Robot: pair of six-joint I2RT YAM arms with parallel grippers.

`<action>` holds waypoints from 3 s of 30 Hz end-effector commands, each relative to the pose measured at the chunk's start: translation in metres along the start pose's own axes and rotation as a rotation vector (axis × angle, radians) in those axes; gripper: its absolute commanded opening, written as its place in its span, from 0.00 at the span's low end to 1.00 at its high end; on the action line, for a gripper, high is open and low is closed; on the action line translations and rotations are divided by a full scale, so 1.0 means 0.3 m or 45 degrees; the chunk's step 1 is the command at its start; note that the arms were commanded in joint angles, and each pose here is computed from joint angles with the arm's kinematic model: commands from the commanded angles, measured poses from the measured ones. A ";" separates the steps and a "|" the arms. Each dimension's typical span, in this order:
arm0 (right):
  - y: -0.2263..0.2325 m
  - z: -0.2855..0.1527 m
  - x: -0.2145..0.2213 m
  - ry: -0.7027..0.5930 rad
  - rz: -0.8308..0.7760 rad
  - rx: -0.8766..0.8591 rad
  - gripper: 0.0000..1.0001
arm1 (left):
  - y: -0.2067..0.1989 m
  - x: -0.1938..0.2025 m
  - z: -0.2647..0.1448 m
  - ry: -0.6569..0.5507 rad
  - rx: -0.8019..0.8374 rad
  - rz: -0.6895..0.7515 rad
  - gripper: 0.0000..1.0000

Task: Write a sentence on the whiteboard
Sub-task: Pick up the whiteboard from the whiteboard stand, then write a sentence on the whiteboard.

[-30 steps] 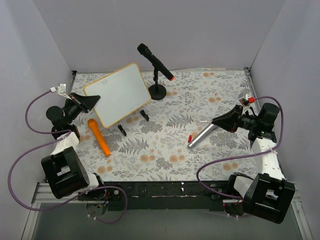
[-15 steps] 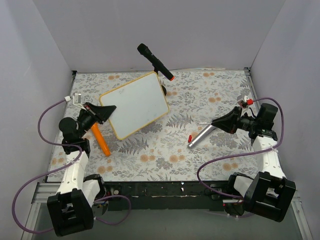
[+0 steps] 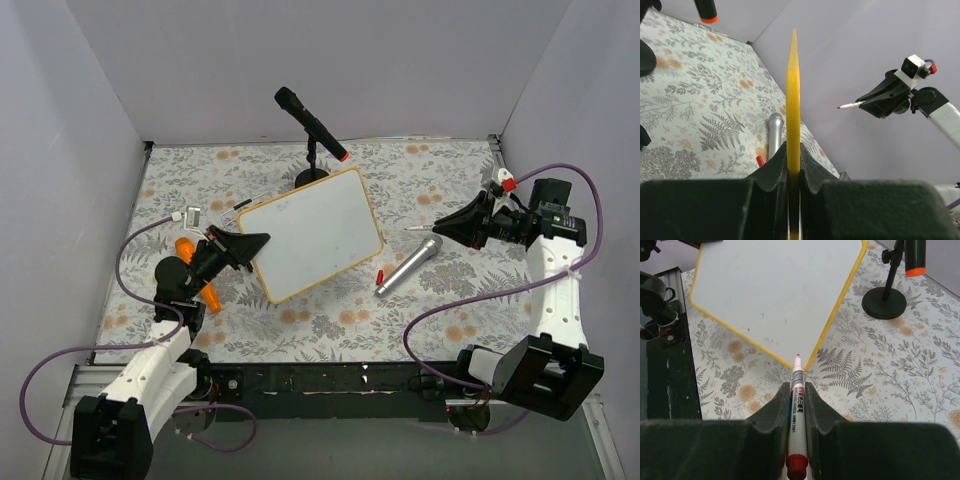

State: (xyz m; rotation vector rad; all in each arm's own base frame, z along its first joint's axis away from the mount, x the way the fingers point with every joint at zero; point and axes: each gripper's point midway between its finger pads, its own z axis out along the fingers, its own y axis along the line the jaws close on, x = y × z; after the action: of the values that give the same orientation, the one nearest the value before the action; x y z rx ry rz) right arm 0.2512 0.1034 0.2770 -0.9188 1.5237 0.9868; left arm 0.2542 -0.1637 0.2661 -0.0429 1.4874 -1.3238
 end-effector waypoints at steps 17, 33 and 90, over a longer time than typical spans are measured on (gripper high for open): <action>0.102 -0.022 -0.081 0.127 -0.052 0.015 0.01 | -0.161 0.077 0.190 -0.018 0.148 0.019 0.00; 0.156 -0.051 -0.017 0.246 -0.036 0.053 0.01 | -0.250 0.088 0.264 -0.007 0.234 0.023 0.00; 0.359 0.330 -0.220 0.227 -0.308 -0.433 0.01 | -0.215 0.136 0.178 -0.154 0.124 -0.010 0.00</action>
State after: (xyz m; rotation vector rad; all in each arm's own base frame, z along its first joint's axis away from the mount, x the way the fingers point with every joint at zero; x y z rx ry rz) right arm 0.1881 0.2327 0.3372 -1.4331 1.3992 1.0534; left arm 0.2421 -0.2588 0.2514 -0.0305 1.5024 -1.3111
